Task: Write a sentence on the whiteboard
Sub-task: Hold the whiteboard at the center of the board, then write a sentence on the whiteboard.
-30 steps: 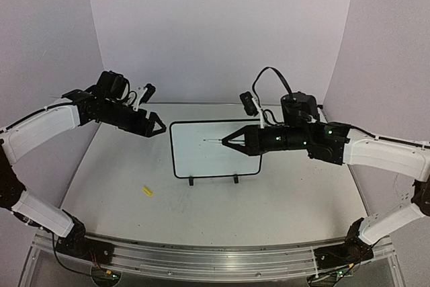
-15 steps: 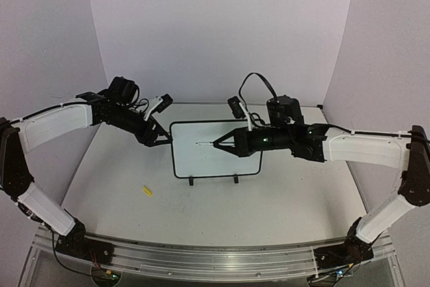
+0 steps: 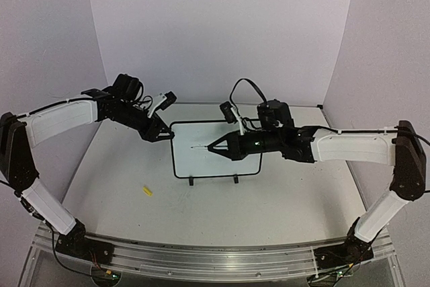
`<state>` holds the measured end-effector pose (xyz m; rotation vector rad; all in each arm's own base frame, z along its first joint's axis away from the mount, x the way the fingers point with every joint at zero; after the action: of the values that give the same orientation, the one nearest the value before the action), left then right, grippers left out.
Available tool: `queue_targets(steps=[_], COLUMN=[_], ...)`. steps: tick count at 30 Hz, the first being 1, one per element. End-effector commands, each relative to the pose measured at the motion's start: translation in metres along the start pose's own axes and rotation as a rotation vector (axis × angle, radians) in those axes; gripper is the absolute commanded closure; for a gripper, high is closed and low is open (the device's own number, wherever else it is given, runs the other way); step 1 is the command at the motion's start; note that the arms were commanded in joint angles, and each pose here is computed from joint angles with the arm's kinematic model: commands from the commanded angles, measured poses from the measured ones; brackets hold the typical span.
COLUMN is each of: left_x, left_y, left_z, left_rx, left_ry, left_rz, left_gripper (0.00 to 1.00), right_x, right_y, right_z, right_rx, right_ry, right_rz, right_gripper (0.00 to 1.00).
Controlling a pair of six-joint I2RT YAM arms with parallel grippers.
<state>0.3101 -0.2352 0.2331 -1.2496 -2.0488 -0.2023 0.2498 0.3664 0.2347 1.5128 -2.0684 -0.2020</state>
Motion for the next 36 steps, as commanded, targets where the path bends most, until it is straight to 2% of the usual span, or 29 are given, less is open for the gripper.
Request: queue_targets(steps=[1, 10, 22, 36], left_x=[0.004, -0.001, -0.002, 0.002], left_y=[0.0, 0.003, 0.006, 0.015], left_z=[-0.025, -0.021, -0.015, -0.006], left_rx=[-0.06, -0.065, -0.082, -0.098], left_ry=[-0.043, -0.018, -0.001, 0.04], left_rz=[0.018, 0.014, -0.013, -0.074], left_gripper=[0.62, 0.85, 0.99, 1.0], right_x=[-0.006, -0.015, -0.022, -0.042], right_y=[0.006, 0.001, 0.0, 0.005], right_z=[-0.029, -0.038, -0.04, -0.044], right_rx=[0.061, 0.062, 0.075, 0.118], right_ry=[-0.079, -0.1, -0.1, -0.088], right_rz=[-0.012, 0.007, 0.0, 0.002], right_gripper=[1.0, 1.0, 1.0, 1.0])
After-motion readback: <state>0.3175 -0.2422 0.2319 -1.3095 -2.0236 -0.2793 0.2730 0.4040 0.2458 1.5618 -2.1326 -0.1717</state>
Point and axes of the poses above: each gripper's point midway between its finger pads, its own x axis back along the fingers, its own y axis along the line the jaws close on, z = x × y, the point moved 5 cm from there along x, back along the fingers, and after that the axes turned 5 degrees about x, right-handed, at the moved point
